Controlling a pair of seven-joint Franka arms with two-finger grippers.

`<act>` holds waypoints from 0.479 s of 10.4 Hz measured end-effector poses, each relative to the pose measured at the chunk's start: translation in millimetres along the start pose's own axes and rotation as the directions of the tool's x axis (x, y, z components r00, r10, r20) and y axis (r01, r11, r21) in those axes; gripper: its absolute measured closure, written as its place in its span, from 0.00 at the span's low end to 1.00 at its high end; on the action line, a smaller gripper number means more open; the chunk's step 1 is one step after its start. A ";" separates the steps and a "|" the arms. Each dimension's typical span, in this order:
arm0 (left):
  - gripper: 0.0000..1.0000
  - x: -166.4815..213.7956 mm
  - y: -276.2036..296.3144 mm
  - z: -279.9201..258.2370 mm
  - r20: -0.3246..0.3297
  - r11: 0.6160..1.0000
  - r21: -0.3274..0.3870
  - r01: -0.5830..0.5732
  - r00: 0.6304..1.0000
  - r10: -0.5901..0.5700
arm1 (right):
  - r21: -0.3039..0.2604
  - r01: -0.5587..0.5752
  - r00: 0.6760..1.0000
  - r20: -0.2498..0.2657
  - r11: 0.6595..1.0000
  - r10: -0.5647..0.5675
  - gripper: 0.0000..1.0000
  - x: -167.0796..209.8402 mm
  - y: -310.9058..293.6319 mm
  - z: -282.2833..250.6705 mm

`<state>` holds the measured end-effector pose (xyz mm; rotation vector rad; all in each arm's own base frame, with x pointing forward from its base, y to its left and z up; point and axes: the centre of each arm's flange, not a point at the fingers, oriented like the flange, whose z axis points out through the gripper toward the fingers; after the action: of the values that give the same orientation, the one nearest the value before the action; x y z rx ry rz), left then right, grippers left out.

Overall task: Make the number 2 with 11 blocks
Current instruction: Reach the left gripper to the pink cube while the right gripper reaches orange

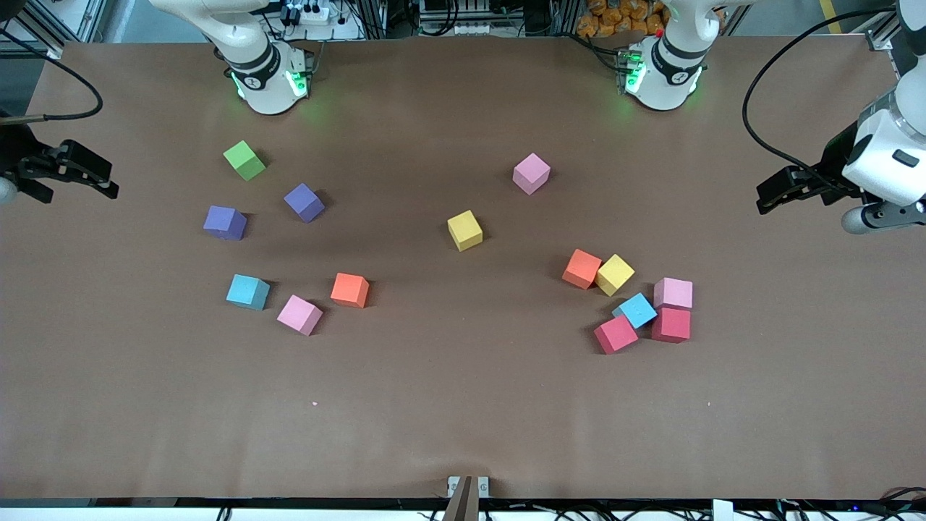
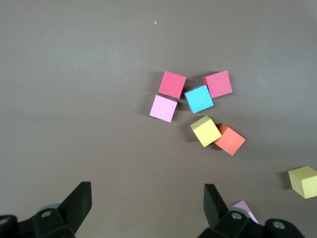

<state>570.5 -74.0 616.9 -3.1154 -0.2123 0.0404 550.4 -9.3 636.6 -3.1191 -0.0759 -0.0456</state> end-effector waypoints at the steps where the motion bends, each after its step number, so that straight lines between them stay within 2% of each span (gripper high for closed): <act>1: 0.00 -0.2 0.5 0.1 0.001 1.000 0.000 -0.001 1.000 0.001 | 0.000 -0.001 1.000 0.000 1.000 0.001 0.00 -0.1 0.9 0.0; 5: 0.00 0.1 0.1 1.2 0.005 1.000 0.001 -0.001 1.000 0.001 | 0.000 -0.002 1.000 0.002 1.000 0.002 0.00 -0.1 1.5 0.3</act>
<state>570.6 -74.1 615.7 -3.1147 -0.2101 0.0480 550.4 -10.9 636.2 -3.1192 -0.0731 -0.0432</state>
